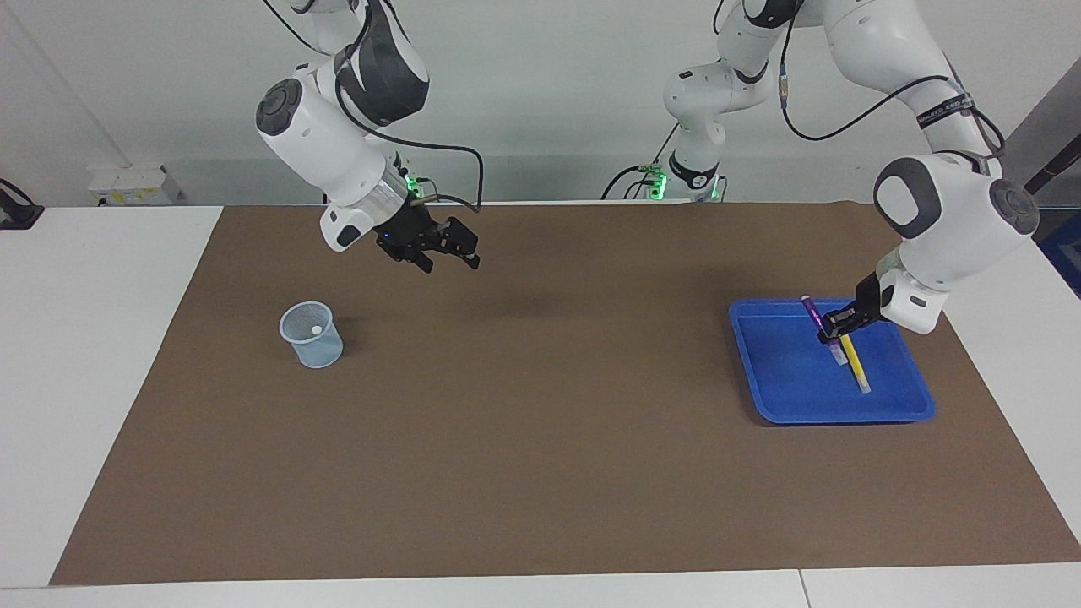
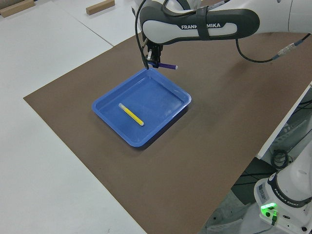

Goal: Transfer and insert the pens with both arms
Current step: 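Grasp the purple pen with the left gripper while the right gripper returns, then lift the purple pen with the left gripper toward the right gripper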

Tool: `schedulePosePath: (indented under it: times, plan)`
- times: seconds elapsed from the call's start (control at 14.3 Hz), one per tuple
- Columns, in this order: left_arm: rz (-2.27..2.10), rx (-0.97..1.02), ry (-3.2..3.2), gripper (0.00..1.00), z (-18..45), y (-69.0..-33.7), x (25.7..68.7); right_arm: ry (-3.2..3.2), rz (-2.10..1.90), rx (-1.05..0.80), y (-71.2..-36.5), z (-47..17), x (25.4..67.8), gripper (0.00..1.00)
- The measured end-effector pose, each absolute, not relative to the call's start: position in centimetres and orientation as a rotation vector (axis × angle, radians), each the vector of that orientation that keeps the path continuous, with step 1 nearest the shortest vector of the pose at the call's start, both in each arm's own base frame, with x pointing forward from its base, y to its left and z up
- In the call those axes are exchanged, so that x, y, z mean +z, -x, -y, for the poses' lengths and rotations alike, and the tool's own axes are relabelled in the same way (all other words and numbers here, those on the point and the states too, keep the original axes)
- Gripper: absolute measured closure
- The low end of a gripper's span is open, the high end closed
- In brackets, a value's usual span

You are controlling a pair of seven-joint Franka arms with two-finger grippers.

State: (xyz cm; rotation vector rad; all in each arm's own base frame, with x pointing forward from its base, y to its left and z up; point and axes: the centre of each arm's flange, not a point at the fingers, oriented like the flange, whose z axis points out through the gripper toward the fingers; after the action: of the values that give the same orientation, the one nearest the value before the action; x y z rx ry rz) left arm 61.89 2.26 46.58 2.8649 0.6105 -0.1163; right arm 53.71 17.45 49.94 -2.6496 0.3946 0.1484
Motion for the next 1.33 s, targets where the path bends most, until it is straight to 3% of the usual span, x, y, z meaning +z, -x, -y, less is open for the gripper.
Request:
schedulePosePath:
  times: [0.7,1.05,1.33]
  plan:
    - [-1.463,-0.292,-2.234,0.83,2.7,-60.6,53.0,2.432,-0.608,0.109,-54.5,-19.3,51.4,0.00]
    - [-1.700,-0.374,-1.999,0.83,5.6,-58.7,56.4,2.314,-0.765,-0.001,-53.7,-26.0,52.7,0.00]
    - [-1.821,-0.370,-1.889,0.83,10.3,-56.5,56.6,2.232,-0.797,-0.030,-52.9,-28.9,53.2,0.00]
